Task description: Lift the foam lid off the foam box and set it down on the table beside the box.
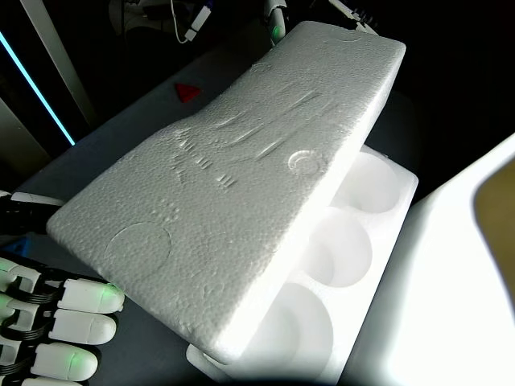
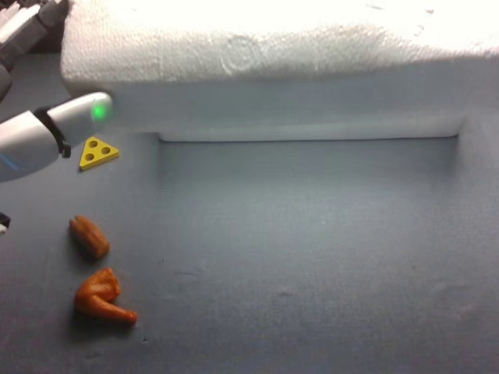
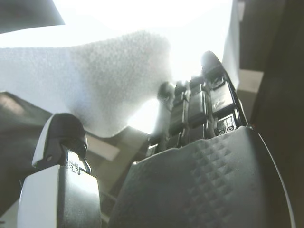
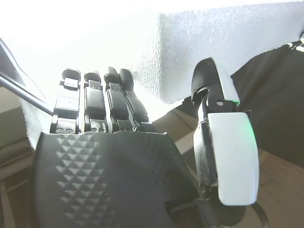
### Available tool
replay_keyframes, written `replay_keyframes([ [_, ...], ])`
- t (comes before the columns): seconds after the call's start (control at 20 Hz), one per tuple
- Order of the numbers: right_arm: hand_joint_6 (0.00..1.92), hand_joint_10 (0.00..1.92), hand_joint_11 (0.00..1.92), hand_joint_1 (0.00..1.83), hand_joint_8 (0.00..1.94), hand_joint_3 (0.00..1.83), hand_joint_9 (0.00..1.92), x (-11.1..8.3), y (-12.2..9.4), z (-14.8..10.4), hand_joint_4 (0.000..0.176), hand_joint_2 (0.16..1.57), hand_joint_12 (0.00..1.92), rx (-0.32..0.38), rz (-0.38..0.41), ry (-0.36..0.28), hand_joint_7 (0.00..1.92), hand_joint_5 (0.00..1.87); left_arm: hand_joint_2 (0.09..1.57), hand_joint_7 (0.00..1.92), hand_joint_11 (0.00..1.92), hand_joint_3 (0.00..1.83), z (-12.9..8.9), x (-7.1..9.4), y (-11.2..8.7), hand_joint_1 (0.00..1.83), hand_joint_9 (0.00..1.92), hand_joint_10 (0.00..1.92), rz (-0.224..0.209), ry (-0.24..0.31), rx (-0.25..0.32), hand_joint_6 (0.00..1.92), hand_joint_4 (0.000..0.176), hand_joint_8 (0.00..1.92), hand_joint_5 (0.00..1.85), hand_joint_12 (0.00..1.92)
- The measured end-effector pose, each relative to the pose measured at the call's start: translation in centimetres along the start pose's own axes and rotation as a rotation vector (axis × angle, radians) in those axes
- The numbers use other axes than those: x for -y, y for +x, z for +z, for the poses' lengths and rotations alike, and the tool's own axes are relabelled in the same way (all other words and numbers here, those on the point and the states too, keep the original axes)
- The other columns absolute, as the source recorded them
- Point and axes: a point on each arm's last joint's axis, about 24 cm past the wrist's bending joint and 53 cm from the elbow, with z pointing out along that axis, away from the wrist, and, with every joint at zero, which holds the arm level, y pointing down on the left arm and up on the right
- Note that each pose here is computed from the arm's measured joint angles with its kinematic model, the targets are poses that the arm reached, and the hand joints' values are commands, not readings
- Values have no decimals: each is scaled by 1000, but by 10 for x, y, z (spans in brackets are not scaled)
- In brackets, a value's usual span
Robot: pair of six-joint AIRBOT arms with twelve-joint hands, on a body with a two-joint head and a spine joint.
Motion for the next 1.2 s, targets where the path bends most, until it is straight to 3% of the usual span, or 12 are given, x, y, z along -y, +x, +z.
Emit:
replay_keyframes([
  [0.1,185,101,0,530,2,4,27,4,7,-6,0,1197,640,-22,-1,18,102,163,1182,0,0,1,-7,-3,3,494,0,0,1,-18,-14,5,0,0,240,0],
  [0.2,128,114,0,502,4,3,78,9,13,-13,0,1218,778,-44,5,39,133,179,1180,0,0,1,-13,-8,9,440,0,0,-1,-41,-31,0,0,0,227,0],
  [0.3,86,87,0,489,0,4,40,15,21,-21,0,1251,668,-66,22,65,85,177,1178,0,0,0,-22,-14,17,435,0,0,-14,-70,-53,0,0,0,221,0],
  [0.4,55,37,0,502,10,2,10,20,27,-29,0,1275,241,-88,33,90,52,173,1140,0,0,0,-28,-19,22,397,0,0,-23,-91,-71,2,0,0,225,0],
  [0.5,22,1,0,469,2,0,0,25,33,-35,0,1273,20,-108,40,112,19,140,1132,29,0,0,-37,-26,28,379,0,0,-31,-120,-91,3,0,10,228,0],
  [0.6,19,0,0,458,3,0,0,26,35,-40,0,1271,0,-116,50,121,7,139,1130,29,0,0,-46,-34,36,359,0,0,-49,-151,-106,0,10,7,212,0],
  [0.65,16,0,0,447,6,0,0,27,36,-43,0,1265,0,-120,49,125,16,136,1133,28,0,0,-50,-39,39,334,0,0,-65,-167,-108,0,1,6,206,0],
  [0.85,20,22,41,431,25,0,53,40,41,-54,0,1268,23,-140,63,163,78,153,1146,17,0,0,-63,-53,54,340,0,0,-106,-209,-130,3,0,1,215,0],
  [1.2,26,0,0,515,3,0,0,68,50,-63,0,1261,0,-161,87,230,10,177,1151,0,0,1,-66,-72,66,288,0,0,-111,-255,-166,0,0,0,175,0],
])
